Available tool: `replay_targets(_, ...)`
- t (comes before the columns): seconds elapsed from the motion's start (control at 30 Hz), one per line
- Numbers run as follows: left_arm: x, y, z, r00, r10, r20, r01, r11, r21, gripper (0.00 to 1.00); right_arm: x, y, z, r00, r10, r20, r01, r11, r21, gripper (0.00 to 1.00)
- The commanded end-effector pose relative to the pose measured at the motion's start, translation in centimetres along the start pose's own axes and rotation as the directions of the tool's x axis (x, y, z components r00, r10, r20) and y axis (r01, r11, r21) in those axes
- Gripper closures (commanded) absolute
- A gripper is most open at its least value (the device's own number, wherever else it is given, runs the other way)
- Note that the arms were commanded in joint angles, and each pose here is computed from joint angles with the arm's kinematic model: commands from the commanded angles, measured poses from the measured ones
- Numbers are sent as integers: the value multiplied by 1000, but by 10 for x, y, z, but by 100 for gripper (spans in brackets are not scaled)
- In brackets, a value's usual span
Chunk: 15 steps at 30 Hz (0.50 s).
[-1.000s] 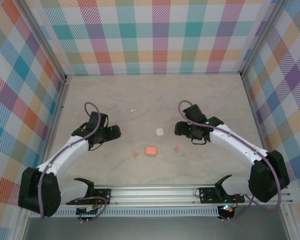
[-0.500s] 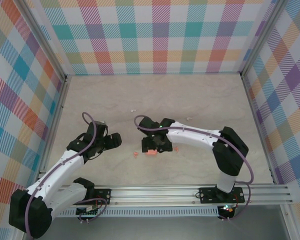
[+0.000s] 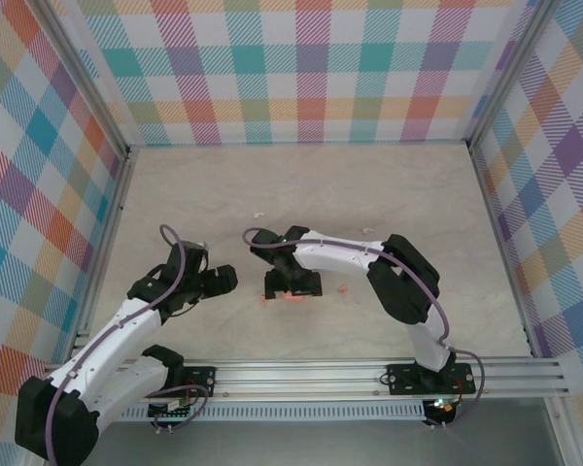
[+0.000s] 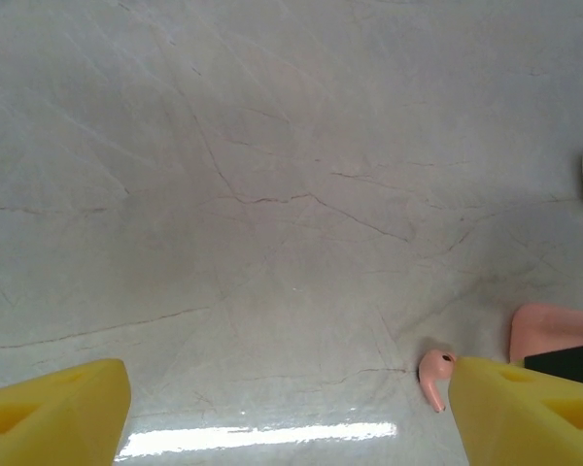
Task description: Insert wireless bluetooth earbuds into charging case
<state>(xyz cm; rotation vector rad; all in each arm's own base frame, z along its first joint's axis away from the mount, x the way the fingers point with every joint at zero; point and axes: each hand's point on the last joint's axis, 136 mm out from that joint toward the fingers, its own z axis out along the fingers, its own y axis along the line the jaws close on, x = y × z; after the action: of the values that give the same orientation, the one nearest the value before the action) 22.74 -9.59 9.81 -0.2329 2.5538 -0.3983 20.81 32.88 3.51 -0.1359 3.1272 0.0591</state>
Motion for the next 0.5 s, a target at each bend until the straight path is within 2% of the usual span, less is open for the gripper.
replay_targets(0.0,9,0,0,1000,-15,-7,16,1000,17,14,2,-11,6,999,20,-29,-19,999,49,10)
replay_targets(0.1,12,-11,2,1000,-21,-11,22,996,92,14,-1,-13,13,999,30,-40,-28,998,54,11)
replay_targets(0.3,24,-8,7,999,-3,-49,7,995,94,13,1,-14,21,998,44,-48,-42,998,56,17)
replay_targets(0.47,23,-16,7,1000,-16,-7,17,986,167,13,5,-22,31,997,48,-57,-44,996,72,27)
